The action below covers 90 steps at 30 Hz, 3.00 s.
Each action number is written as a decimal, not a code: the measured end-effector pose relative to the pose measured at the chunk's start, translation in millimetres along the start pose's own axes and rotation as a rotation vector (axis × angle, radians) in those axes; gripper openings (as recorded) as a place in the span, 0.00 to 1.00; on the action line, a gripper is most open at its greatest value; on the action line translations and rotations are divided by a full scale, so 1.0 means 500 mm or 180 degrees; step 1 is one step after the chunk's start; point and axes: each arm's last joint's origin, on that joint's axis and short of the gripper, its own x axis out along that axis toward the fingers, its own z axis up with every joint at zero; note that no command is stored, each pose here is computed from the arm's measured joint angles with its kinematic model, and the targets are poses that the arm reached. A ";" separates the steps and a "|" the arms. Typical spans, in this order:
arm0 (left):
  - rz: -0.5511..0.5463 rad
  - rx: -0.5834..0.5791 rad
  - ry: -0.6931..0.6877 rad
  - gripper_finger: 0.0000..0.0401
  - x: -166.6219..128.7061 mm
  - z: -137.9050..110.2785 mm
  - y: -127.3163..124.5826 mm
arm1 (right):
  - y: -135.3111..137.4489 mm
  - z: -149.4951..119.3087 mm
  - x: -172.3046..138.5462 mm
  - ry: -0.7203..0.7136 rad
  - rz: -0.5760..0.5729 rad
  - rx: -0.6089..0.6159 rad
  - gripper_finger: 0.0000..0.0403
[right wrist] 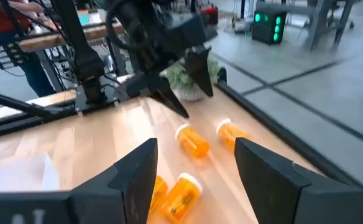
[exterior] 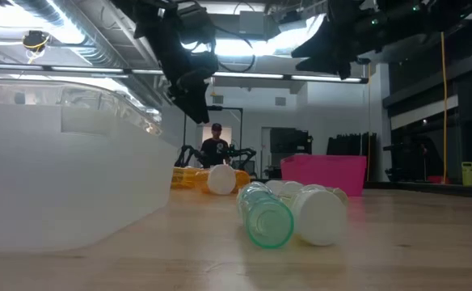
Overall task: Pick and place medicine bottles into bin by pill shape (circle, oval)
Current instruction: Put the large orange pill bottle into the red bin
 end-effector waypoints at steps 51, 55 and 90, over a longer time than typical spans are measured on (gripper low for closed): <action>0.0044 -0.0020 0.0917 0.69 0.106 -0.053 0.036 | -0.001 -0.017 0.015 0.0175 -0.0032 -0.0111 0.54; 0.0038 0.0002 0.0965 0.69 0.105 -0.055 0.036 | -0.001 -0.019 0.015 0.0199 -0.0036 -0.0107 0.54; -0.0037 0.0162 0.1360 0.67 0.204 -0.088 0.008 | -0.003 -0.026 0.015 0.0321 -0.0054 -0.0130 0.54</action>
